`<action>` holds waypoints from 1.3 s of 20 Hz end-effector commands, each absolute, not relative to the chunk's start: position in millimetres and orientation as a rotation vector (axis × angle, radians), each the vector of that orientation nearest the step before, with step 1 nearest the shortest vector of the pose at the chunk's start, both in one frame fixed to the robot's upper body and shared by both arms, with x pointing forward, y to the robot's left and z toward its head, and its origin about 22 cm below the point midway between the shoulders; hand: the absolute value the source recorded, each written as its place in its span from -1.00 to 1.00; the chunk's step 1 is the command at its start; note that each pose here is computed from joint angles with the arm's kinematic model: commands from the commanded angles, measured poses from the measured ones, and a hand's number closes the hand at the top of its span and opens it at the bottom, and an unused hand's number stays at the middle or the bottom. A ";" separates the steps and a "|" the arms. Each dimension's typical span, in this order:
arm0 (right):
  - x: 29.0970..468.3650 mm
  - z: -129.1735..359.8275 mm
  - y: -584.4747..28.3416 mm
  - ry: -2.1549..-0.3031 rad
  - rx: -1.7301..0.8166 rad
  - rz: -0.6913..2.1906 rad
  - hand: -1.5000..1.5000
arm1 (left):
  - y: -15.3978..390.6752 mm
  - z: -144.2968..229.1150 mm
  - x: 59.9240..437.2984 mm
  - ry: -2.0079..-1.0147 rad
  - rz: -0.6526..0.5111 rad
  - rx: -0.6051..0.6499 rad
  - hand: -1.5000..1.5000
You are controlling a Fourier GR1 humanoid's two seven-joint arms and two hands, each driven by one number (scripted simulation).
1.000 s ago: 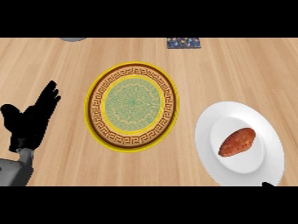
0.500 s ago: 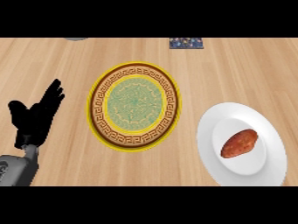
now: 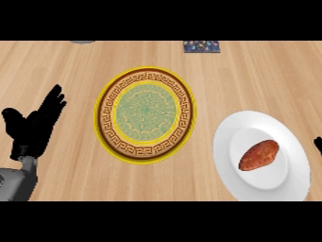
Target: Pick the sweet potato from the plate and place it in the plate
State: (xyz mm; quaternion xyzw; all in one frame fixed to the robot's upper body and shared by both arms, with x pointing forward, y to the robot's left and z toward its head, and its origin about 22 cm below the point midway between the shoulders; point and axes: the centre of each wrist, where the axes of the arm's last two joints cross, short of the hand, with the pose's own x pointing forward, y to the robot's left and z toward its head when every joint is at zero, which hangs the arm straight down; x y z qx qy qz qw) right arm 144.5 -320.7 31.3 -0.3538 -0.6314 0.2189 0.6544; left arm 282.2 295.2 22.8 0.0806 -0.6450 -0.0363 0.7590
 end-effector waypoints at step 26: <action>200.1 -4.6 -292.9 -1.155 -0.790 0.742 -1.00 | 285.2 16.1 278.4 -1.413 -0.077 0.187 0.00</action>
